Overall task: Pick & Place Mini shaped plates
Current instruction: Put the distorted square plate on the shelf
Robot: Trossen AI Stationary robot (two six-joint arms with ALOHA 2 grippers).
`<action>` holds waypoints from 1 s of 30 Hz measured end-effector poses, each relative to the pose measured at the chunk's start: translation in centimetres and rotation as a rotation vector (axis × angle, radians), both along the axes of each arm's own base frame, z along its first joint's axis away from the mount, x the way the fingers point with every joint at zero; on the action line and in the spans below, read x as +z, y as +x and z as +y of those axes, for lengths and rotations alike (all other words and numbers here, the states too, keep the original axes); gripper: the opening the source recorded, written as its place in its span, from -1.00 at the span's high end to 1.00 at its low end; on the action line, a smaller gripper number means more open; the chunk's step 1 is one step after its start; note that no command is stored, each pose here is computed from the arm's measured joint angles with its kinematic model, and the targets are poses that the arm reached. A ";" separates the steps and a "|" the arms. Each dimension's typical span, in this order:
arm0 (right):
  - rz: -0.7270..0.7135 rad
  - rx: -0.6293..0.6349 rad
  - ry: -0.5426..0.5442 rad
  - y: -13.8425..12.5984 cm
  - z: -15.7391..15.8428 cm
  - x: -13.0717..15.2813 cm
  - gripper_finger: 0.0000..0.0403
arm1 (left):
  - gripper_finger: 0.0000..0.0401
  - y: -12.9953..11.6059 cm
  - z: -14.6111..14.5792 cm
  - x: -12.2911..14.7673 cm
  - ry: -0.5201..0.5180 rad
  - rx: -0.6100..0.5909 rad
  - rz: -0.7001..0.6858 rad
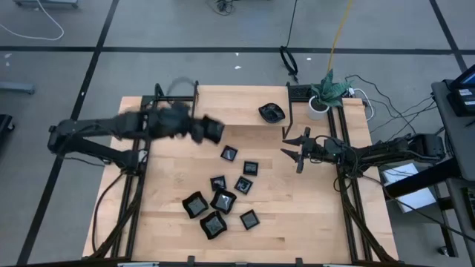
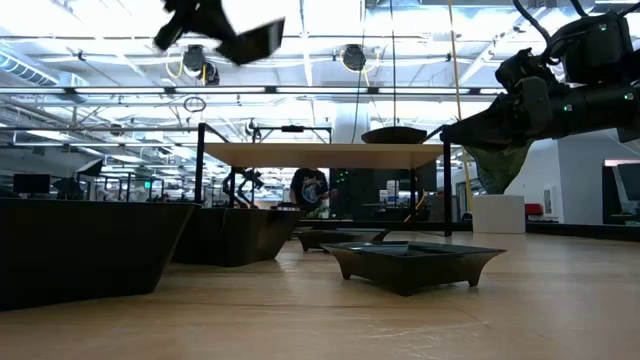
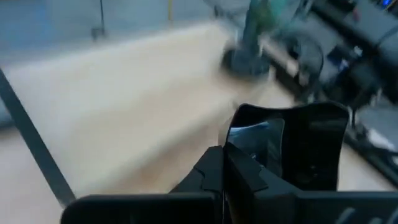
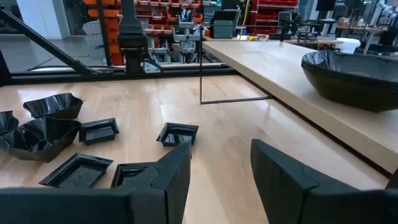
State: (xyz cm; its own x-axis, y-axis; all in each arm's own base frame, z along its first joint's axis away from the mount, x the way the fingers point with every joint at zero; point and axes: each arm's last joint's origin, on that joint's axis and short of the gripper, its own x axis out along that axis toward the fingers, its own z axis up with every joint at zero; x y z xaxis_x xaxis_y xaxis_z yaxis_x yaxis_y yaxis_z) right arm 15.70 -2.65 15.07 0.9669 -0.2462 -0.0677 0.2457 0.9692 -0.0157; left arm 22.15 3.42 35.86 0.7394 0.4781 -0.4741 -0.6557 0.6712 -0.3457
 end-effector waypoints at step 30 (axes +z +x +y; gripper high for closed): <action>-0.024 -0.001 0.020 0.0 0.0 0.2 0.22 | 0.97 1.6 22.2 -5.1 -0.378 0.219 0.214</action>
